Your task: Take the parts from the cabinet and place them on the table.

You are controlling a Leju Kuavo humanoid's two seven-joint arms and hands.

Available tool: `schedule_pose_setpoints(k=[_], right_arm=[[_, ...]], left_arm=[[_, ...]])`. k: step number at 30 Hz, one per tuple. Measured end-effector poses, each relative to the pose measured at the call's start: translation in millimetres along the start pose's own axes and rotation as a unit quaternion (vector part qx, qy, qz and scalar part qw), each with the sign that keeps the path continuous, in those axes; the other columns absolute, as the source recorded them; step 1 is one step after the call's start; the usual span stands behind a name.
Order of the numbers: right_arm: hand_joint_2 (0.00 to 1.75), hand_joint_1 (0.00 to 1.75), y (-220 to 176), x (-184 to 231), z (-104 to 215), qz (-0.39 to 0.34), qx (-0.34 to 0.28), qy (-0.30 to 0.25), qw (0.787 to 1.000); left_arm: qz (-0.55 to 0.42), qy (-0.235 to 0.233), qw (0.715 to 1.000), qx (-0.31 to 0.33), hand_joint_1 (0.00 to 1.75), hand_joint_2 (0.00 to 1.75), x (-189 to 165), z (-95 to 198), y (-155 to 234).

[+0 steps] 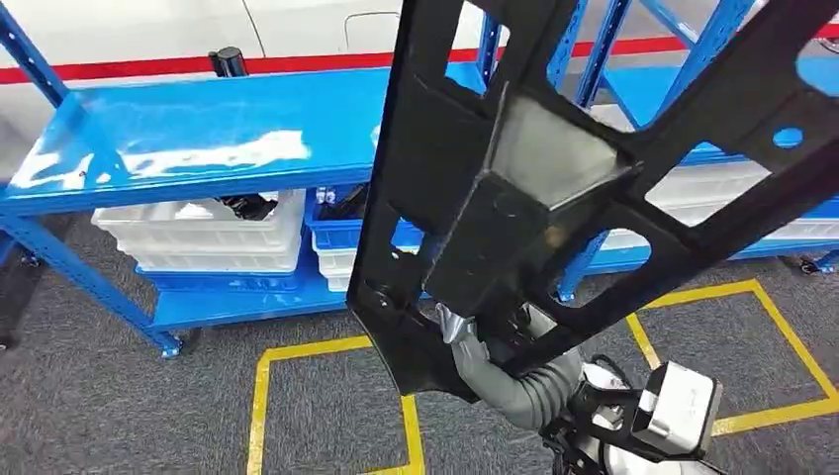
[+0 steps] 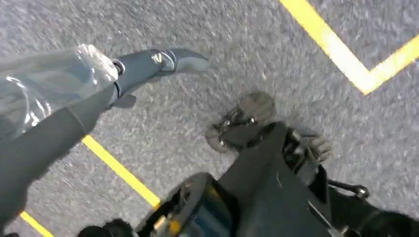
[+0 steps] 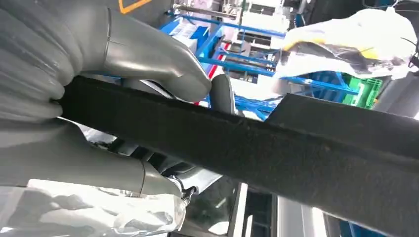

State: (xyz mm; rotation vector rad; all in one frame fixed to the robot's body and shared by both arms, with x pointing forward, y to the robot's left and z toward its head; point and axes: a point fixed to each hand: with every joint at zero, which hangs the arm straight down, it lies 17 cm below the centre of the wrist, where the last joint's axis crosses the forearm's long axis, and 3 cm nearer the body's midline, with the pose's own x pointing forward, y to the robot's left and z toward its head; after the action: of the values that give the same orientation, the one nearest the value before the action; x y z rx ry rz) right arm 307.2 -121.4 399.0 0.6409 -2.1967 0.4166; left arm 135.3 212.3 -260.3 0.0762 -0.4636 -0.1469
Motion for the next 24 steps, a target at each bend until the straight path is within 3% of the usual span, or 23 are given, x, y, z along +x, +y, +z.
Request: schedule_pose_setpoints(k=[24], right_arm=[[1.75,1.75,-1.1,-3.1,1.8,-0.021,-0.006,0.012,1.000]], left_arm=[[0.002,0.005,1.000,0.004,0.00,1.75,-1.2,-0.2,0.4]])
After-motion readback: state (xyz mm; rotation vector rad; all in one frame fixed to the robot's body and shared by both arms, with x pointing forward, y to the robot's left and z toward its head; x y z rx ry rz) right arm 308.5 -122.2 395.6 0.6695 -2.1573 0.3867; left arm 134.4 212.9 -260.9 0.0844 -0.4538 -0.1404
